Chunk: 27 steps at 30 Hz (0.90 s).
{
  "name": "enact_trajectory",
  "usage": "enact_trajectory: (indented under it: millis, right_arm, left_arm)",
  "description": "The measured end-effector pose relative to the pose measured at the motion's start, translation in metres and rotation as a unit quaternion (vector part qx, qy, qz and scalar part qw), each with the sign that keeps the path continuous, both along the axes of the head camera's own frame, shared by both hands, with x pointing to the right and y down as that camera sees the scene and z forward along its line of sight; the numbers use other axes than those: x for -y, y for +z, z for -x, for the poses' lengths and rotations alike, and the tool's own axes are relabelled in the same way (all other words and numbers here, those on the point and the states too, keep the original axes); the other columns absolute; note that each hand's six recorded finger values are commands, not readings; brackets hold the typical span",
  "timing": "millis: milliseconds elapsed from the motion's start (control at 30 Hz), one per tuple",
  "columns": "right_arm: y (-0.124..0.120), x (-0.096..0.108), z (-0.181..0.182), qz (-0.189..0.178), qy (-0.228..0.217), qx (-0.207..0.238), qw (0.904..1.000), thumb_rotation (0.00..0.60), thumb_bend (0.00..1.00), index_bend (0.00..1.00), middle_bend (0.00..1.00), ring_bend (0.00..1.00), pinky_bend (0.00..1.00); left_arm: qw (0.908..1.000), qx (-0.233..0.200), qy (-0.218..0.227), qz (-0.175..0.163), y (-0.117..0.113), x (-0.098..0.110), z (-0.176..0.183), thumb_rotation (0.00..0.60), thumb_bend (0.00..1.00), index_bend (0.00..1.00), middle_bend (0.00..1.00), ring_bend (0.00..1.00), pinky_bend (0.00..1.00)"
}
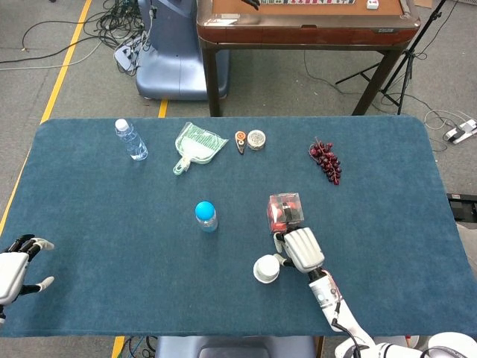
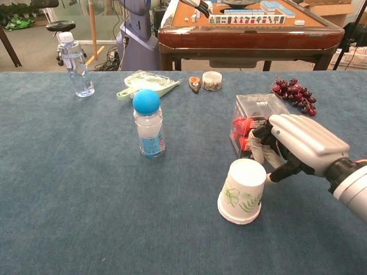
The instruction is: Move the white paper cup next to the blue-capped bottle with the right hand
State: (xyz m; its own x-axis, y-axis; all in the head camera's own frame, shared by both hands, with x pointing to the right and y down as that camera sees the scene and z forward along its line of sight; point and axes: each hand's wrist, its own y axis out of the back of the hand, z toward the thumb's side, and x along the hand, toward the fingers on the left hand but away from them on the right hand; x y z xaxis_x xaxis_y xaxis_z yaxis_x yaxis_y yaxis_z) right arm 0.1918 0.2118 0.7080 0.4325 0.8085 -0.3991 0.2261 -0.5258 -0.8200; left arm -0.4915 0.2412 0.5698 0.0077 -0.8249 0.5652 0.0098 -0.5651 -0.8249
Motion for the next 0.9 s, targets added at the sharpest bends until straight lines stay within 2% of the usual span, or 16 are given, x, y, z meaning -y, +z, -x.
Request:
enact_trajectory:
  millis: [300, 467, 700, 900]
  right_arm:
    - [0.001, -0.003, 0.007, 0.005, -0.005, 0.004, 1.0, 0.6, 0.0, 0.72, 0.87, 0.66, 0.69]
    - [-0.003, 0.0, 0.005, -0.006, -0.007, 0.002, 1.0, 0.6, 0.0, 0.72, 0.87, 0.66, 0.69]
    - [-0.024, 0.005, -0.008, -0.022, -0.017, -0.008, 0.9996, 0.6, 0.0, 0.72, 0.87, 0.66, 0.69]
    - [-0.049, 0.0, -0.017, -0.029, -0.034, -0.015, 0.9989, 0.6, 0.0, 0.72, 0.84, 0.65, 0.69]
  left_arm:
    - [1.0, 0.0, 0.002, 0.0, 0.0, 0.0, -0.001, 0.6, 0.06, 0.35, 0.31, 0.18, 0.39]
    - [1.0, 0.0, 0.001, 0.0, 0.0, -0.001, 0.0, 0.6, 0.06, 0.35, 0.31, 0.18, 0.39]
    - [1.0, 0.0, 0.001, -0.001, -0.001, 0.0, 0.0, 0.6, 0.06, 0.35, 0.31, 0.18, 0.39]
    - [1.0, 0.002, 0.007, 0.001, 0.0, -0.001, -0.003, 0.6, 0.06, 0.35, 0.31, 0.19, 0.41]
